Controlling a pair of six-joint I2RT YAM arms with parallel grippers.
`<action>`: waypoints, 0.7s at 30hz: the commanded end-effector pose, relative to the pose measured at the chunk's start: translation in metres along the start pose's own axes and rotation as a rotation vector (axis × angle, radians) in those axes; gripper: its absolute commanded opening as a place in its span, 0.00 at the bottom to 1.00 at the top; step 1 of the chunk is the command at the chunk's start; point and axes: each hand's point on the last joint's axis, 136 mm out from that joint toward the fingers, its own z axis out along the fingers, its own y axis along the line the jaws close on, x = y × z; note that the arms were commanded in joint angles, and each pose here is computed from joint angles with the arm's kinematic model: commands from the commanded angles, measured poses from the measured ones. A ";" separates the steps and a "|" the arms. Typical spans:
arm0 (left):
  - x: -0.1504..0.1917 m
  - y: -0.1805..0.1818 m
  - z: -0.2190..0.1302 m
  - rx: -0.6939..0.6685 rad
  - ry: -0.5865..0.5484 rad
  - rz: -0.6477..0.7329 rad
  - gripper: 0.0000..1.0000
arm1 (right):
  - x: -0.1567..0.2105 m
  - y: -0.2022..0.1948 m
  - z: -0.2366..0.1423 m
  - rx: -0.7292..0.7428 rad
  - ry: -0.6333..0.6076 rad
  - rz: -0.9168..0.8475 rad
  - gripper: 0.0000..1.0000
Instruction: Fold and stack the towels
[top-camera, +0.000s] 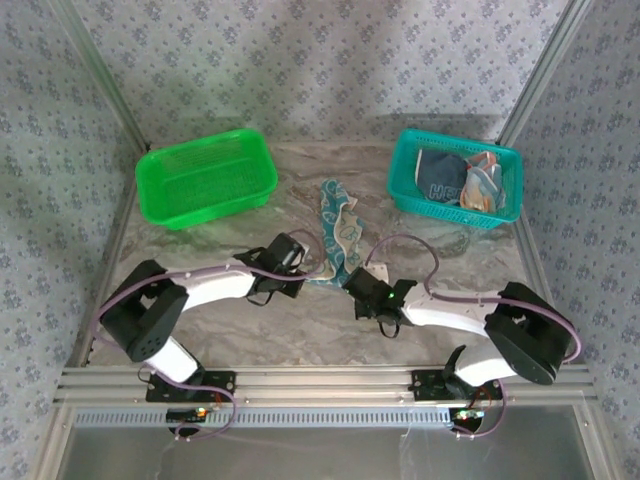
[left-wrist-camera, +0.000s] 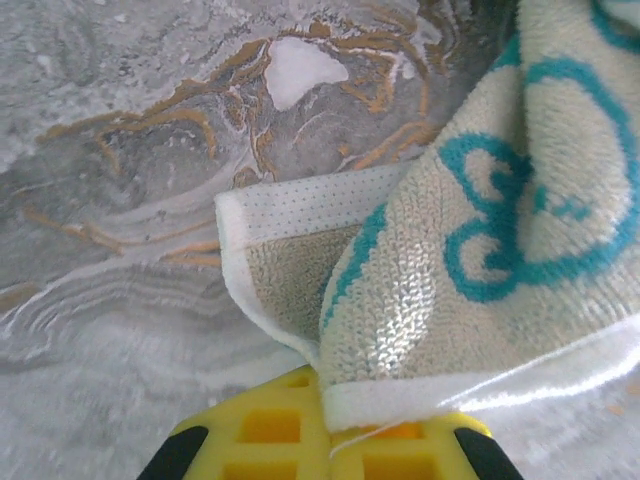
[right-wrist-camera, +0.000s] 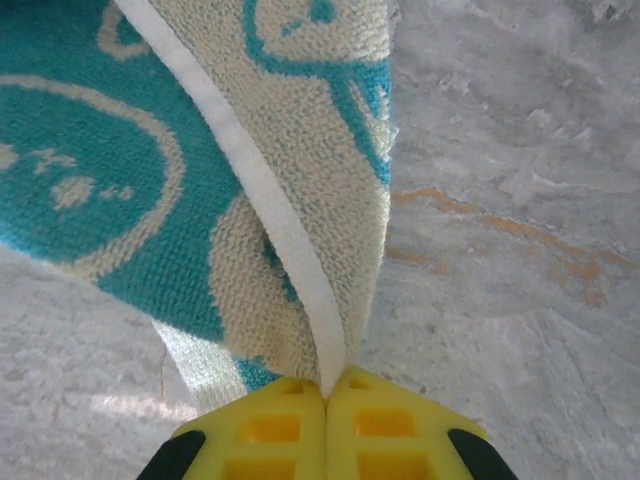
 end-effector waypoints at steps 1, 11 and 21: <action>-0.022 -0.005 -0.049 0.015 -0.085 -0.071 0.00 | -0.022 0.001 -0.034 -0.004 -0.083 -0.049 0.00; -0.021 -0.003 -0.162 0.071 -0.178 -0.274 0.00 | -0.050 0.001 -0.135 -0.236 -0.141 -0.187 0.00; -0.049 -0.002 -0.116 0.046 -0.024 -0.327 0.00 | -0.073 0.000 -0.092 -0.337 0.012 -0.077 0.00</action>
